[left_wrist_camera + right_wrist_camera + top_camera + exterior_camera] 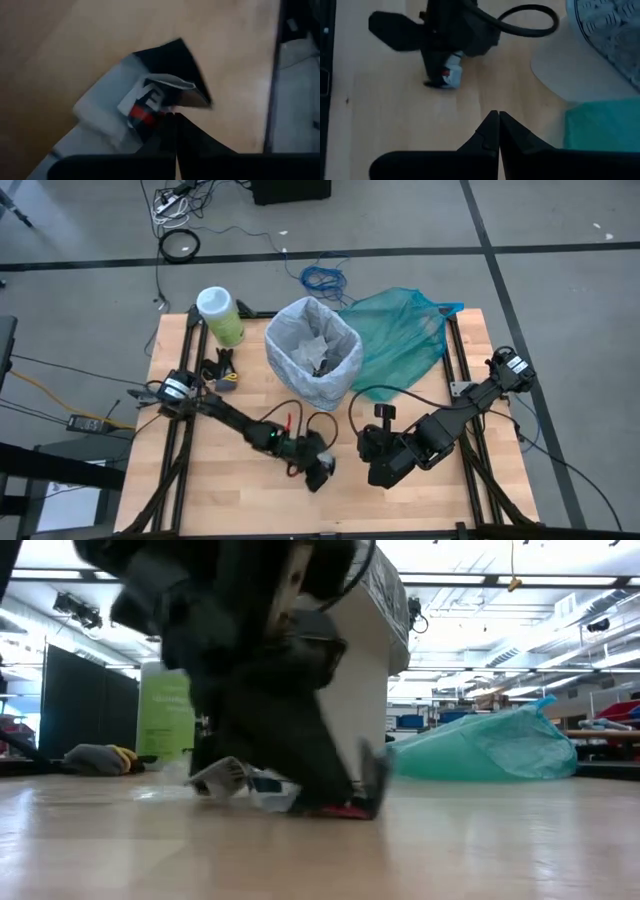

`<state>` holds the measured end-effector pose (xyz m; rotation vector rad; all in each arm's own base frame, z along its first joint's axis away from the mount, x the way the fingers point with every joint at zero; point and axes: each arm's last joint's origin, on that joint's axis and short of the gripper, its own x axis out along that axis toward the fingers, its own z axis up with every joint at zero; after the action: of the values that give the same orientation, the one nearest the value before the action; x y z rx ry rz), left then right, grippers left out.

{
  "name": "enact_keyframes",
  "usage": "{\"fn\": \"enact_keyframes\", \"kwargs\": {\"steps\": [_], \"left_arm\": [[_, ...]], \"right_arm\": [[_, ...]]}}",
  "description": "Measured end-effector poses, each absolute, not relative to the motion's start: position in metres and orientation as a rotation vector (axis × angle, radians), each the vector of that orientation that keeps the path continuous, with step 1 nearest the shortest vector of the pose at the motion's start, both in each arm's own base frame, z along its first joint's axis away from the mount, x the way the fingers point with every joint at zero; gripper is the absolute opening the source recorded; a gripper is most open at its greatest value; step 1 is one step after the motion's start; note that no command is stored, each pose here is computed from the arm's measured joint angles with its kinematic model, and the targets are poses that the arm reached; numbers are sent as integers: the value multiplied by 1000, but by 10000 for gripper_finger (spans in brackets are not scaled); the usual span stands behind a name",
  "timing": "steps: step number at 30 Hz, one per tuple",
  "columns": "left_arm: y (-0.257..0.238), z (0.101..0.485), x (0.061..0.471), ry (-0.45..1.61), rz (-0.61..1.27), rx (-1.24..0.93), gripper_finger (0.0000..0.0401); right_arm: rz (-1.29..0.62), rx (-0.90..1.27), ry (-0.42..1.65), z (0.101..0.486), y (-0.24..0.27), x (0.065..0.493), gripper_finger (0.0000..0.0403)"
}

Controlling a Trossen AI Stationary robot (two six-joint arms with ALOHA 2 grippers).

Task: Place trash/remove bag and relplace
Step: Put the dark blue paper into the trash bin

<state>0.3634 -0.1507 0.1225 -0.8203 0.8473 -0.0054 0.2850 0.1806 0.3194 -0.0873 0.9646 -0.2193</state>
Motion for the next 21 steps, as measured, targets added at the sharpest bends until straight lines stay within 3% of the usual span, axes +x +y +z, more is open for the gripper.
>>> {"fn": "enact_keyframes", "kwargs": {"steps": [5,9,15,21], "left_arm": [[-160,168,379,776,-247,-761,3],[-161,191,386,772,-329,-660,4],[-153,208,378,914,-401,-532,17],[-137,241,351,959,-421,-384,20]], "right_arm": [[-313,29,975,318,176,283,10],[-381,167,958,317,175,285,35],[-478,519,883,294,183,289,110],[-401,864,732,255,203,297,184]]}}
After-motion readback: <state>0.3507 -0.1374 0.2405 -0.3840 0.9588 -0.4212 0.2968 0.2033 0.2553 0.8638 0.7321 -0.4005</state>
